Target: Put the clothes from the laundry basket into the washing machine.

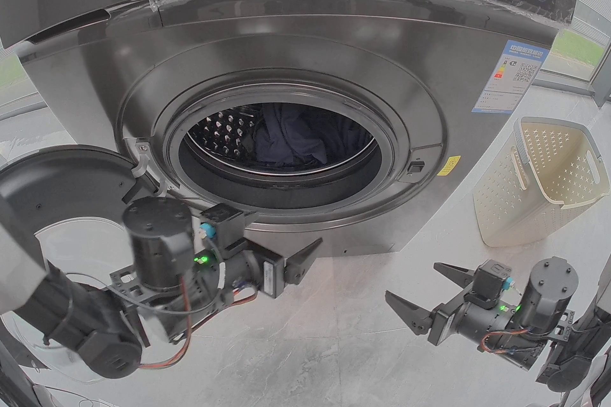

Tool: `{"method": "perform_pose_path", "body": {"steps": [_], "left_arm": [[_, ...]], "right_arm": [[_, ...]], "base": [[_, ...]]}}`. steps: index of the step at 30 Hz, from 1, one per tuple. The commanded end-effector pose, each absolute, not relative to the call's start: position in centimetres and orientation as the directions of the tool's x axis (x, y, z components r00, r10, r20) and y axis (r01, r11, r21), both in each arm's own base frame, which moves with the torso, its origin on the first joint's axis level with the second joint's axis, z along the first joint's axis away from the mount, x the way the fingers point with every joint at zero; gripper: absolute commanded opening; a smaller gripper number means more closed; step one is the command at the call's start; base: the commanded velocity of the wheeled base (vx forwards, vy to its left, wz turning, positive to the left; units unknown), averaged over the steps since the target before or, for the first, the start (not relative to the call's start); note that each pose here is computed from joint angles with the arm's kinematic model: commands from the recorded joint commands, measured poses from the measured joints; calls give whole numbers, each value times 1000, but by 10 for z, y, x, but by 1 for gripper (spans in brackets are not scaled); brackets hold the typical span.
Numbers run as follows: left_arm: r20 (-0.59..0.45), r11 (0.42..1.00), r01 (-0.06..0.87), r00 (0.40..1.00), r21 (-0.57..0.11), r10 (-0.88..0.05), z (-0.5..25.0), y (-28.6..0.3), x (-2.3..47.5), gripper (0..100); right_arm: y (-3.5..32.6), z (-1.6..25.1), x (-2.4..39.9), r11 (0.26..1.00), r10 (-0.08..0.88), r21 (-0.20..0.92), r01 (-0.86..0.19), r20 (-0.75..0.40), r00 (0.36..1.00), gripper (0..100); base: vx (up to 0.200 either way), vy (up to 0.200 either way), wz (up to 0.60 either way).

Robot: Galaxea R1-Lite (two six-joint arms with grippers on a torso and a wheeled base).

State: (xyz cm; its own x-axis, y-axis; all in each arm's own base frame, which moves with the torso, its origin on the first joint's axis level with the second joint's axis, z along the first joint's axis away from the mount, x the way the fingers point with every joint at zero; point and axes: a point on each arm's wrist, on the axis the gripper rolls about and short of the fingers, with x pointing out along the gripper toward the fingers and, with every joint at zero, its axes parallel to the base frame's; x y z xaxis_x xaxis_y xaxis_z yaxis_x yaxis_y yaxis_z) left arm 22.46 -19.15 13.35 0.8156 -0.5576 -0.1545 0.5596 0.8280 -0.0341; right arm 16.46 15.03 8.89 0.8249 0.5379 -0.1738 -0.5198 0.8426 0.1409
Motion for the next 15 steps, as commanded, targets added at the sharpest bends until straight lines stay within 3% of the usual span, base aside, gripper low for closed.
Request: {"method": "perform_pose_path", "body": {"steps": [1, 7, 11, 15], "left_arm": [[-99, 816, 578, 811, -13, -576, 152, -154, 175, 100], [-53, 845, 535, 843, -21, -535, 156, -125, 154, 100], [-21, 859, 511, 859, -25, -511, 160, -108, 142, 100], [47, 882, 471, 882, -20, -469, 167, -82, 121, 100]], "right_arm": [[123, 109, 147, 865, 495, 153, -479, -96, 863, 100], [104, 127, 139, 886, 441, 159, -435, -8, 897, 100], [96, 129, 137, 900, 418, 151, -410, -24, 908, 100], [82, 135, 120, 911, 399, 129, -391, -43, 916, 100]], "base": [[0, 0, 0], [-167, 0, 0], [-50, 0, 0], [-150, 0, 0]]}}
